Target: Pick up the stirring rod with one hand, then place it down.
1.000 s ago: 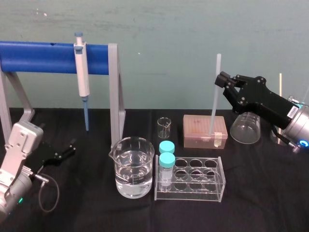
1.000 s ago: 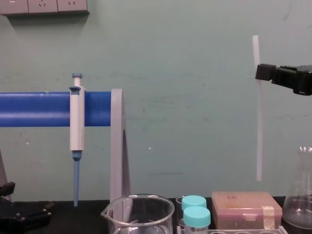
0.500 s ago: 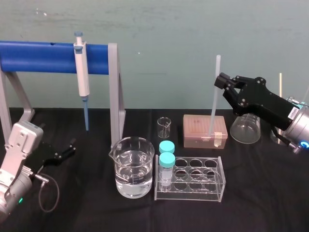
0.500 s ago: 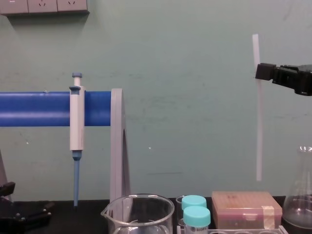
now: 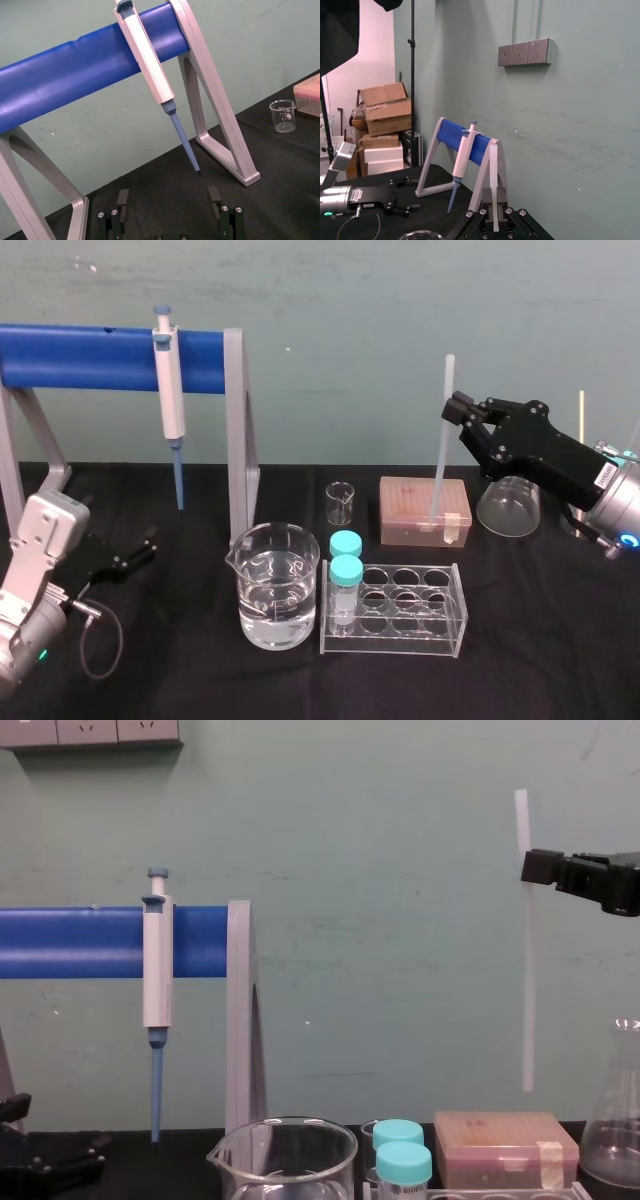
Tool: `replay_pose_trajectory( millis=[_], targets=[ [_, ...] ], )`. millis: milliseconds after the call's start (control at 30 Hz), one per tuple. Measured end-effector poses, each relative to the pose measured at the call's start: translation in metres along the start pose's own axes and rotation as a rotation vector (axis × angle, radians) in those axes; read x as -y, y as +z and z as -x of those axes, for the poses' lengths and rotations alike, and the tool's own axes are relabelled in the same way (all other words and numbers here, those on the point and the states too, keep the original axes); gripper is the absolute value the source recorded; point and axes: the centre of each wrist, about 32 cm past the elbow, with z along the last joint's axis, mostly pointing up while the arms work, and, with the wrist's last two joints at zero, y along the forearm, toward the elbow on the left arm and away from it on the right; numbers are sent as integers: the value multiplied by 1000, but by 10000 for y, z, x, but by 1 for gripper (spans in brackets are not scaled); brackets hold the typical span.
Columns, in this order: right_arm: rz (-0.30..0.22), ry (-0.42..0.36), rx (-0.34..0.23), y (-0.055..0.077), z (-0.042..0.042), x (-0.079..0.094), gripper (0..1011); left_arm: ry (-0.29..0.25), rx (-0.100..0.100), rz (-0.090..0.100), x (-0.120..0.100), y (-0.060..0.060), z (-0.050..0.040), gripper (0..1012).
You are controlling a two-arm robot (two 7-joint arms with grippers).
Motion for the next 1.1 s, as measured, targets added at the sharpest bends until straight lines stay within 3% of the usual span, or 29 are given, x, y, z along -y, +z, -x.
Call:
replay_pose_trajectory(
  millis=[533,833,1100],
  targets=[
    [4,31,-14,-7,-7,50,53,0,0,0,0,0,0,1000],
    [26,128,-35,-68,48,264,53,0,0,0,0,0,0,1000],
    [42,131,-35,-187,91,380,53,0,0,0,0,0,0,1000]
  ],
)
